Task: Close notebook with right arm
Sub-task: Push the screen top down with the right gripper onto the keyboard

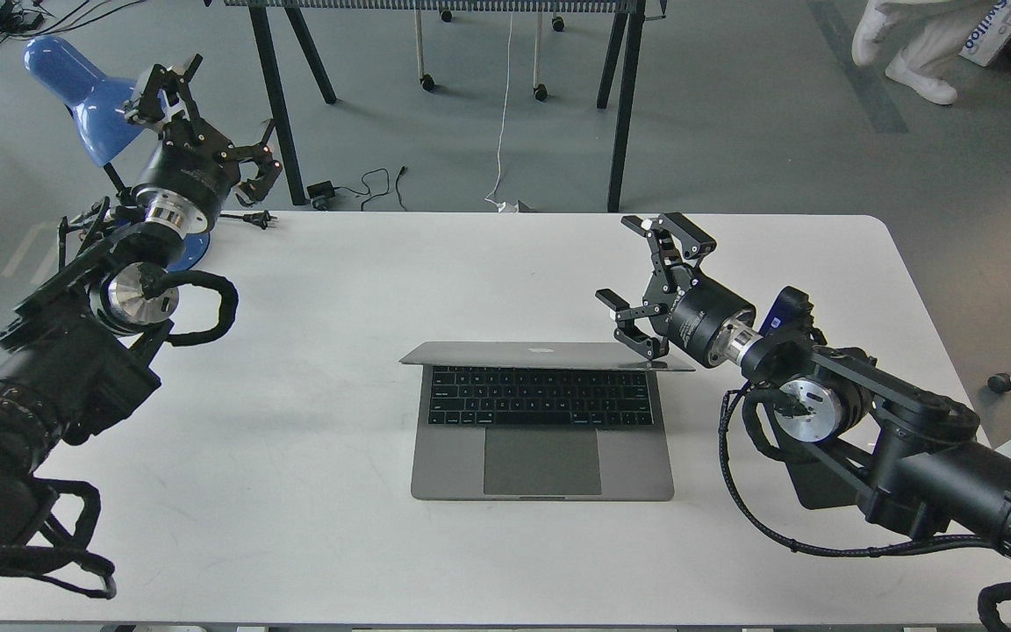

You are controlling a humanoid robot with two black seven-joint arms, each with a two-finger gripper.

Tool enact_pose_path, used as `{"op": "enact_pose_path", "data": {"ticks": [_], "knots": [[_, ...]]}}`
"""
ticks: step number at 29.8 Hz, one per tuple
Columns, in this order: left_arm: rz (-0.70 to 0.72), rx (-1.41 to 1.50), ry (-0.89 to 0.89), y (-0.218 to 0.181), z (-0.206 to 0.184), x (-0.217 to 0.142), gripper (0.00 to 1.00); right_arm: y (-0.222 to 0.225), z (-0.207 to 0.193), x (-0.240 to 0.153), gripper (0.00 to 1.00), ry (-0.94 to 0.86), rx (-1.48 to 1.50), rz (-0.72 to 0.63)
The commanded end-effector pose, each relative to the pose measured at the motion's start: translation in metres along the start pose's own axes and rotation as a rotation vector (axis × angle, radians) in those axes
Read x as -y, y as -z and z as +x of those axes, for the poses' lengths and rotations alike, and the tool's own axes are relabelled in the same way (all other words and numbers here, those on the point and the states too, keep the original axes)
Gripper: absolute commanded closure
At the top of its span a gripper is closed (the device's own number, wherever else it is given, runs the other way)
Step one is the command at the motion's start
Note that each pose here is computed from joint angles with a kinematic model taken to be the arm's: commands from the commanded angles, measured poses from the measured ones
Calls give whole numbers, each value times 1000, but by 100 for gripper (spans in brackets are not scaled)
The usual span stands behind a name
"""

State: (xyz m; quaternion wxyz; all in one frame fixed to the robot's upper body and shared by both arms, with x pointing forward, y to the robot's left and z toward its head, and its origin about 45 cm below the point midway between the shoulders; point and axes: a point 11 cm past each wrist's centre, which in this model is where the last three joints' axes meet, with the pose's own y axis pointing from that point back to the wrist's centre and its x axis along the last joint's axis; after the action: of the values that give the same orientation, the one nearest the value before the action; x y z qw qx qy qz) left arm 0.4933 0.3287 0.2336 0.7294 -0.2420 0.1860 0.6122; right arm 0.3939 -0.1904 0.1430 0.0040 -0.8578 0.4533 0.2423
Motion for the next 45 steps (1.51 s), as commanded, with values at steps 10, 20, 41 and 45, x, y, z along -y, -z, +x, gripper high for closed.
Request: {"op": "enact_pose_path", "data": {"ticks": [10,20,41,45], "knots": [[0,0,0,0,0,0,0,-43,-2,-12,0,16,-34,-120],[1,-1,1,1,-1,0,0,-69,2,-23,0,0,-55,-176],[1,0,0,0,0,0,0,-75,4,-24,0,-8,-132,-198],[0,0,0,0,0,0,0,-41,10,-15,0,-26,-118,-109]]}}
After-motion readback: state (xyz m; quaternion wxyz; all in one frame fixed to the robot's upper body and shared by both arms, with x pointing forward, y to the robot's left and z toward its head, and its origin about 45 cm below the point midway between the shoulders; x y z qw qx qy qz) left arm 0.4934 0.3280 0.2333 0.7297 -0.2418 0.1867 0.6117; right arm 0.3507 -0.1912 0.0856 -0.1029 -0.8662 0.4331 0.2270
